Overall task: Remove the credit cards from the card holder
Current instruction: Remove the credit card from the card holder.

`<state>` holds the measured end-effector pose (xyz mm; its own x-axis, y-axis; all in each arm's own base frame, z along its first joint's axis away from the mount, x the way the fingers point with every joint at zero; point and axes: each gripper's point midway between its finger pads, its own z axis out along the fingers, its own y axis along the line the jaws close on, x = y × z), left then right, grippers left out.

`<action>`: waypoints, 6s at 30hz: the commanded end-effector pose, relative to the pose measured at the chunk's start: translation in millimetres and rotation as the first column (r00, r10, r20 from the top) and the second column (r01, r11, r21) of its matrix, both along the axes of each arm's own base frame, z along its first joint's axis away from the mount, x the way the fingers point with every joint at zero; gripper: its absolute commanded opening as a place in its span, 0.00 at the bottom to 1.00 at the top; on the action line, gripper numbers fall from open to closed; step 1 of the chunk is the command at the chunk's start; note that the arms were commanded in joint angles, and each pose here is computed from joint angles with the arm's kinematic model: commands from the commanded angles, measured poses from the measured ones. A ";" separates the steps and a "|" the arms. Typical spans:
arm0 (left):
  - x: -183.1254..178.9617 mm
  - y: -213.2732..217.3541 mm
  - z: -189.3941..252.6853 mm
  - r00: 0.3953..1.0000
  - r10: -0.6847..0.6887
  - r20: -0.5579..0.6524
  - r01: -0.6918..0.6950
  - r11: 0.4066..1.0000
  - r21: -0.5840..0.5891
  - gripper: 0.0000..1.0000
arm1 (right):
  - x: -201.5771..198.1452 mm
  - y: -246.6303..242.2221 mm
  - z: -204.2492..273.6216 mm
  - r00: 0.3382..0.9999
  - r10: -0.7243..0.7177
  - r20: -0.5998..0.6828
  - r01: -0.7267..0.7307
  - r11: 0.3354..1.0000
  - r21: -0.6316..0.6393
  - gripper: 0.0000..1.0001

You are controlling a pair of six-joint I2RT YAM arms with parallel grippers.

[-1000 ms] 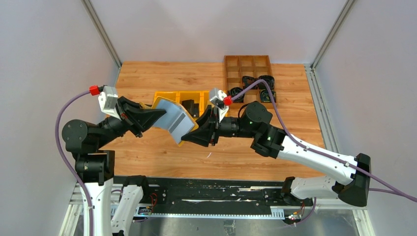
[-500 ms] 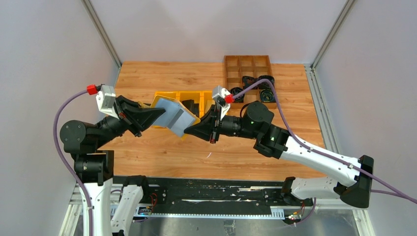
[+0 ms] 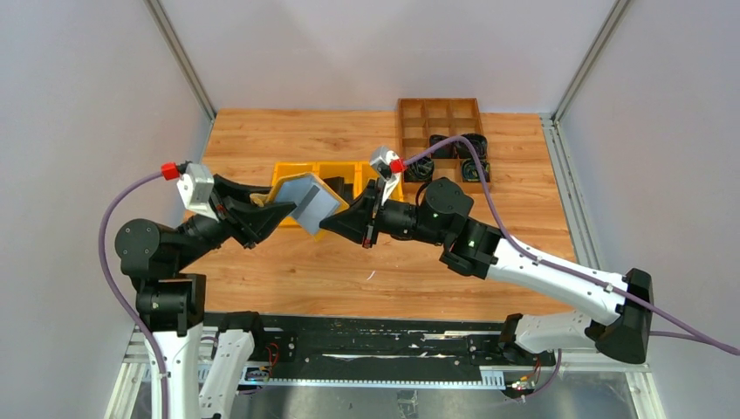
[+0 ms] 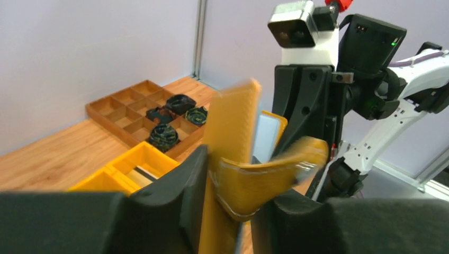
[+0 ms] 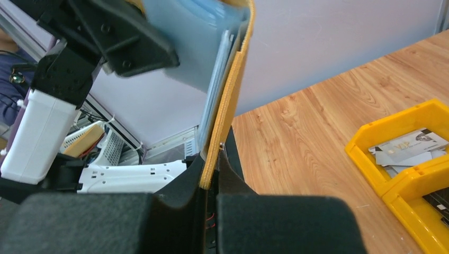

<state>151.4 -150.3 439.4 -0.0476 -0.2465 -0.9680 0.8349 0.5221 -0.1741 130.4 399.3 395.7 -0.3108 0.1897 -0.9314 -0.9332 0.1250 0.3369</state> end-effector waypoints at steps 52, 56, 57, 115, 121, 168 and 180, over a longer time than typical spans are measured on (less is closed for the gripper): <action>-22.2 -18.2 3.6 0.936 -0.266 -0.232 0.241 0.962 -0.127 0.00 | -57.9 -34.4 55.4 0.962 0.222 0.160 -0.249 0.952 0.179 0.21; -28.6 -19.1 7.5 0.933 -0.277 -0.231 0.253 0.959 -0.128 0.00 | -53.7 -32.2 54.9 0.966 0.211 0.152 -0.236 0.955 0.177 0.16; -29.7 -19.2 7.9 0.931 -0.280 -0.232 0.256 0.958 -0.128 0.00 | -53.4 -32.0 55.3 0.966 0.211 0.151 -0.236 0.955 0.177 0.15; -56.1 -25.0 19.8 0.902 -0.350 -0.254 0.322 0.935 -0.146 0.00 | -64.7 -35.3 67.9 0.924 0.336 0.181 -0.377 0.876 0.300 0.00; -44.7 -23.1 14.4 0.927 -0.306 -0.218 0.287 0.951 -0.116 0.20 | -64.1 -34.3 67.9 0.926 0.338 0.168 -0.374 0.881 0.288 0.00; -0.7 30.1 -66.1 0.963 0.160 0.217 -0.231 0.907 0.351 0.79 | -21.4 28.0 19.6 0.984 -0.131 0.117 0.155 0.963 -0.219 0.00; -17.2 18.1 -56.8 0.982 0.074 0.172 -0.130 0.930 0.344 0.60 | -14.6 5.1 16.6 0.977 -0.177 0.117 0.198 0.959 -0.204 0.00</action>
<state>138.5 -128.8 374.7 0.1023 0.1180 -0.9877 0.7597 0.6317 0.1542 116.6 412.1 406.2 -0.2132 0.0070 -0.9770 -0.9112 0.3595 0.2014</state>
